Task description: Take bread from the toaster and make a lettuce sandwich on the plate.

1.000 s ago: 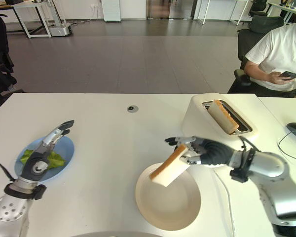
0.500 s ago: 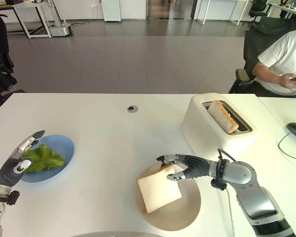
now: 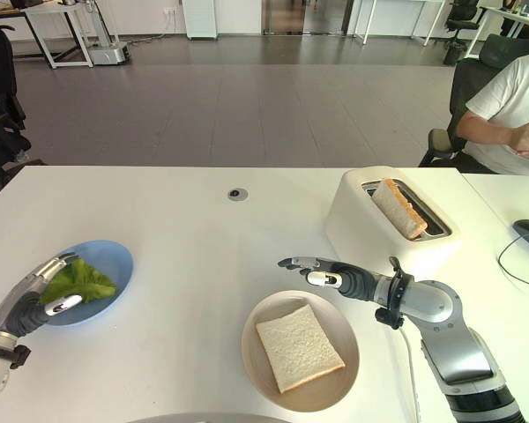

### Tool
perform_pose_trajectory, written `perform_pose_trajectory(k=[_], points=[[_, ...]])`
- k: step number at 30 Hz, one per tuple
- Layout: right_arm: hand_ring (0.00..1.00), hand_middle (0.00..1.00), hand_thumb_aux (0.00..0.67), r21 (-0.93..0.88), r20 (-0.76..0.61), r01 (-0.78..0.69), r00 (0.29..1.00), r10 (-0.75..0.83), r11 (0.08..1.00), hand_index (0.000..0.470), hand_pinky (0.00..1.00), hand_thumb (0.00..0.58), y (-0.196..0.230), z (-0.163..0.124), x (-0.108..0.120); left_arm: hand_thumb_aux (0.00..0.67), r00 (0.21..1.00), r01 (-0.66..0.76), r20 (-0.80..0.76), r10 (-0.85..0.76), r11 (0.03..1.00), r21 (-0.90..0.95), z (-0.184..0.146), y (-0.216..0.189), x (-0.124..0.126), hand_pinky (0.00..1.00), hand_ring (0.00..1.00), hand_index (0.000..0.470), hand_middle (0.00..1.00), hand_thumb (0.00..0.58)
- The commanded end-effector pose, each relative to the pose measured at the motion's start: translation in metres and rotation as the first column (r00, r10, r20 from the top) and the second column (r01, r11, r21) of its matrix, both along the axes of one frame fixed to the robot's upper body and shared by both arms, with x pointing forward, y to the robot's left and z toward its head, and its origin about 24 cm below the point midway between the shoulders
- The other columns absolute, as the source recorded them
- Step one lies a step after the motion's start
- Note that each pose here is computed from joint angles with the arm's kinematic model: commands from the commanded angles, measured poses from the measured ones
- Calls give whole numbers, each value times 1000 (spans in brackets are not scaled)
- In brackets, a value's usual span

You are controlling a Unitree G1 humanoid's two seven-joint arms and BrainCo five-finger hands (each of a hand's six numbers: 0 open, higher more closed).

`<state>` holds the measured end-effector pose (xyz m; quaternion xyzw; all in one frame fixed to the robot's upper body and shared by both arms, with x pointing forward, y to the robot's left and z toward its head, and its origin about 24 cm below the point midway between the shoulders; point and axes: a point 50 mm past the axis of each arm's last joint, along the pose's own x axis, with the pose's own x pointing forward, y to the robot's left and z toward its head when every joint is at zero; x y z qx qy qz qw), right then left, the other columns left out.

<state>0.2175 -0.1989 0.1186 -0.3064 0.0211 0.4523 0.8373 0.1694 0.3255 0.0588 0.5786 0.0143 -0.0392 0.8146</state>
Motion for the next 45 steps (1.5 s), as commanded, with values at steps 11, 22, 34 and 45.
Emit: perform_pose_trajectory(k=[11, 22, 34, 45], points=[[0, 0, 0, 35, -18, 2, 1000, -2, 999, 0, 0, 0, 4, -8, -9, 342, 990, -16, -132, 58, 953, 302, -21, 25, 28, 0, 0, 240, 0, 441], [0, 0, 0, 42, -4, 27, 1000, -27, 999, 0, 0, 0, 5, -12, -9, 670, 993, 31, 103, -66, 950, 311, 14, 11, 33, 0, 0, 470, 0, 580], [0, 0, 0, 113, 80, 211, 972, -221, 971, 0, 0, 0, -22, 0, 18, 670, 758, 630, 210, -617, 777, 10, 39, -190, 12, 0, 0, 470, 0, 580], [0, 0, 0, 141, 89, 234, 965, -247, 962, 0, 0, 0, -22, -4, 25, 670, 571, 814, 132, -810, 580, 38, 8, -288, 15, 0, 0, 470, 0, 580]])
